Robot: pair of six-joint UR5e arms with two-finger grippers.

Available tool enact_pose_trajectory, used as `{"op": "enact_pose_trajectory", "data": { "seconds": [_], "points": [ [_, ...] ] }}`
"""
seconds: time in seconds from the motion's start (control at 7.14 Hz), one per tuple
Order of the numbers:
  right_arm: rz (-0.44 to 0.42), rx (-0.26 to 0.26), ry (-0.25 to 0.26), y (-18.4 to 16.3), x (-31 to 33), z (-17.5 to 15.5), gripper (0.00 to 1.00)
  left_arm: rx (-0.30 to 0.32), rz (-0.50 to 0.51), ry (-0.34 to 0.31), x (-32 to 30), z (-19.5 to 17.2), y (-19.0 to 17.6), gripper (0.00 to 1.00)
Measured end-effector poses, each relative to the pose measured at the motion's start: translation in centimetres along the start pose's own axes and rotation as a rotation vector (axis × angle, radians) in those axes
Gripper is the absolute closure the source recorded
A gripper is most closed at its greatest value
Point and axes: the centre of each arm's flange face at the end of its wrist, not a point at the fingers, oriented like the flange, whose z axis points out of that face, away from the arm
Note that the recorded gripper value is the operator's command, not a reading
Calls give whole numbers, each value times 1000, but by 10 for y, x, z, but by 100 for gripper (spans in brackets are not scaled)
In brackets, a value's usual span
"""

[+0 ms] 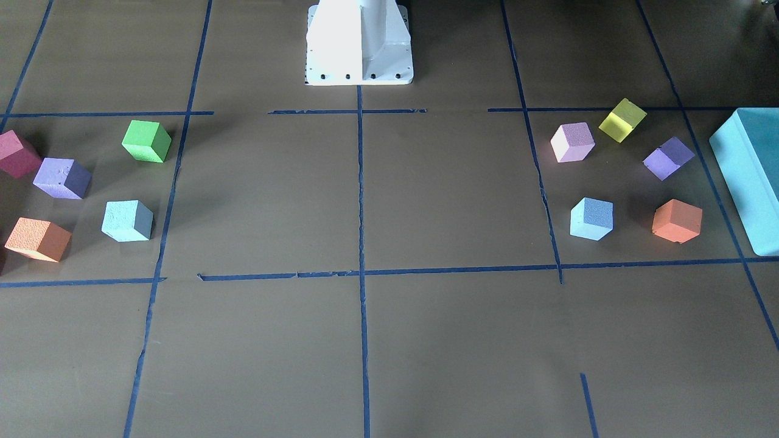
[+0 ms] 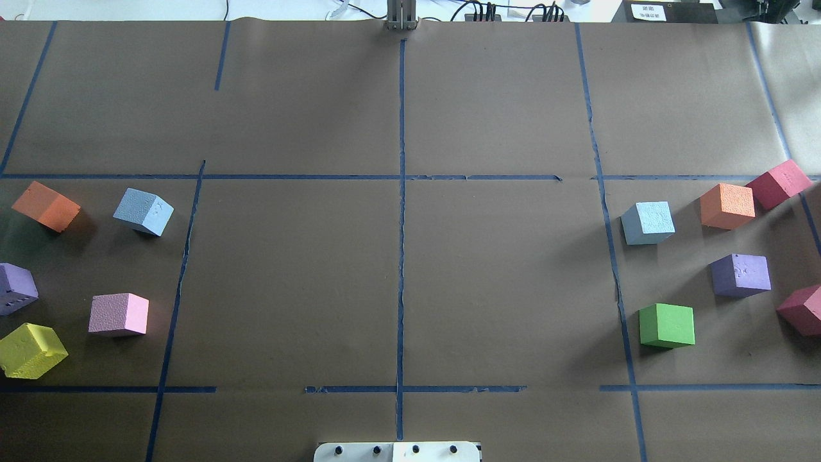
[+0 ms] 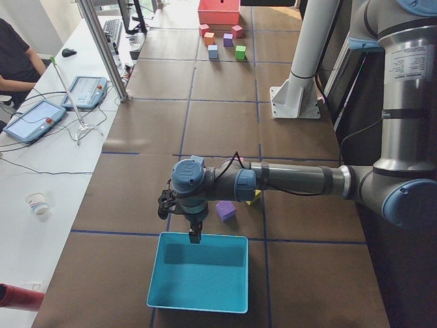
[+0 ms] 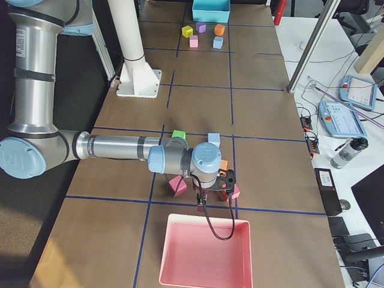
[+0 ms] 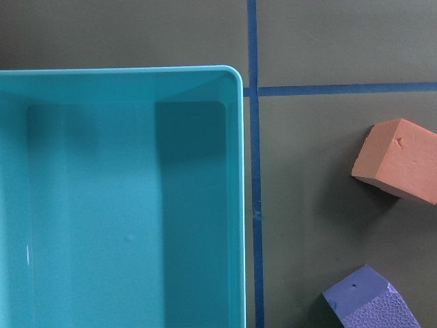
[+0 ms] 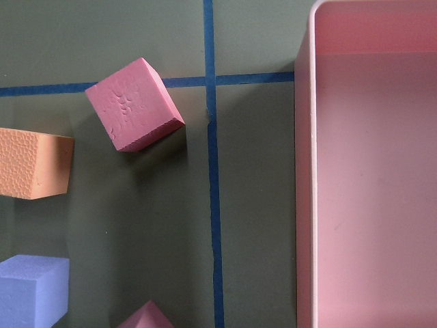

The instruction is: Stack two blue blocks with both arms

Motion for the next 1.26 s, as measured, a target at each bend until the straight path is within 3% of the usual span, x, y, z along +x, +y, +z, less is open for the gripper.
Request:
{"op": "enact_pose_trajectory", "data": {
  "seconds": [1.26],
  "points": [
    [5,20,5,-7,-3,-9,0,2,7,1,1,0,0,0]
  ]
}}
